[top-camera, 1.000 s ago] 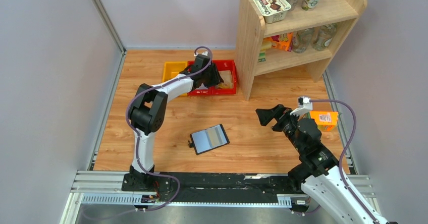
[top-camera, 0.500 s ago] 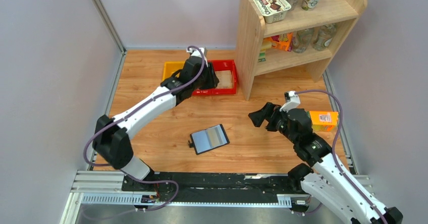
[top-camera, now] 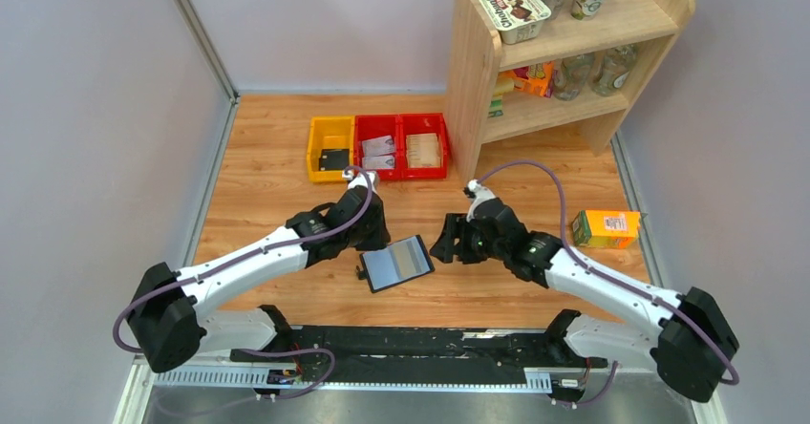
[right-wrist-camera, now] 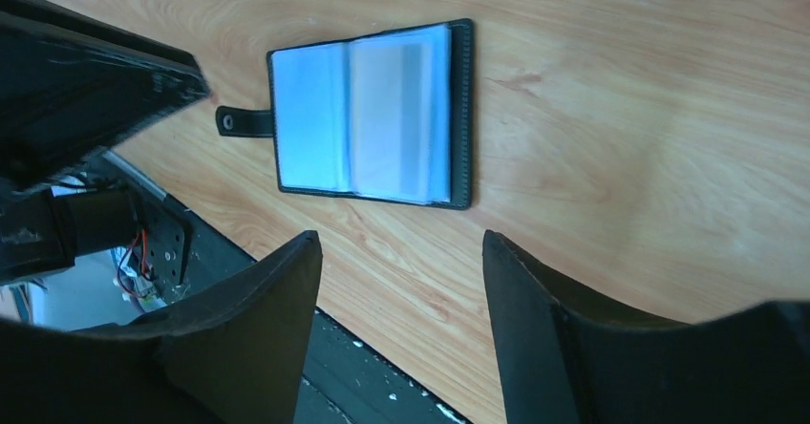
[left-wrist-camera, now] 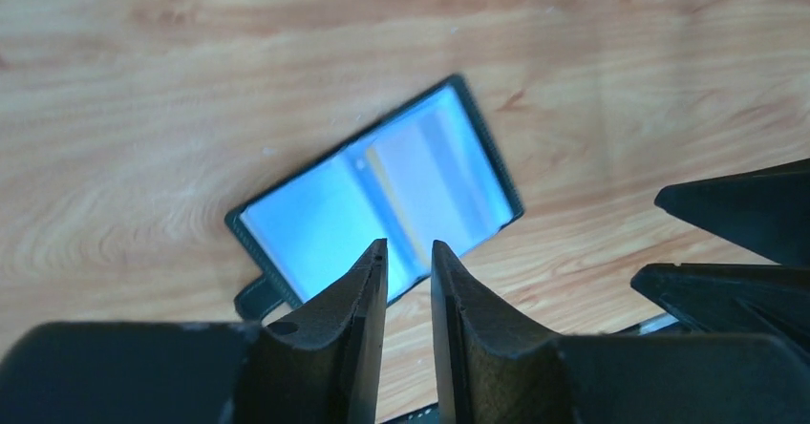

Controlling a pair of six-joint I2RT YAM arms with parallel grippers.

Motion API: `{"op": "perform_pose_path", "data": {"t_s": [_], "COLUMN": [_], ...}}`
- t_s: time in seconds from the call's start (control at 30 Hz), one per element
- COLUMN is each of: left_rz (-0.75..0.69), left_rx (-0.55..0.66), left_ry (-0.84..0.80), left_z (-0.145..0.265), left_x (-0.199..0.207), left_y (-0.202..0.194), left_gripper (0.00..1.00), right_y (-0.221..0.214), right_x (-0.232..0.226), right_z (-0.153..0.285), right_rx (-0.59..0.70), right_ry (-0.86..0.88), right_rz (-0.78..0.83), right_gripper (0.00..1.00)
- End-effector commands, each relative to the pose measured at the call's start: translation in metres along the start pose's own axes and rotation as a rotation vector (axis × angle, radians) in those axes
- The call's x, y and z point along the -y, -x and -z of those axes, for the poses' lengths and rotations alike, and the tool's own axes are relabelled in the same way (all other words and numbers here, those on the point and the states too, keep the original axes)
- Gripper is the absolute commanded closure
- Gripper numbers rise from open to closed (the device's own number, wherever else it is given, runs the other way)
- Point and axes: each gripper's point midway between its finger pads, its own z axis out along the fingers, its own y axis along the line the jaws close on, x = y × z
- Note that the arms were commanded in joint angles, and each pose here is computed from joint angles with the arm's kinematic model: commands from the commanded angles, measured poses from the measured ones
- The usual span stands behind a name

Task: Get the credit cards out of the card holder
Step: Remove the credit card from the card holder.

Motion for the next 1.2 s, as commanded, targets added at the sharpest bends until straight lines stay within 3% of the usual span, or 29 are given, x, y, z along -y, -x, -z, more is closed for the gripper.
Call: {"op": "perform_pose_path", "data": {"t_s": [0.0, 0.17, 0.6, 1.07, 1.17], "left_rz": [0.06, 0.069, 0.115, 0.146, 0.15], "left_rx": [-0.019, -0.077, -0.194, -0.22, -0.221], "left_ry": [-0.002, 0.03, 0.198, 0.177, 0.167], "left_z": [0.0, -0.012, -0.031, -0.034, -0.034], "left_x": [-0.007, -0.018, -0.066, -0.066, -0.064], "left_y": [-0.017, -0.039, -0.093, -0.105, -0.105], "left_gripper": [0.7, 0.74, 0.78, 0.85, 0.86], "right_y": [0.021, 0.01, -0.025, -0.044, -0.041], "right_x": [-0.044, -0.059, -0.039, -0.034, -0.043], "right_z": [-0.014, -0.039, -0.087, -0.097, -0.094], "right_rx": [0.026, -0.046, -0.183, -0.25, -0.246], "right_ry": [0.086, 0.078, -0.033, -0.031, 0.004], "right_rz": [0.048, 0.097, 0.104, 0.118, 0.122], "right_gripper": [0.37, 0.42, 0.42, 0.42, 0.47]}}
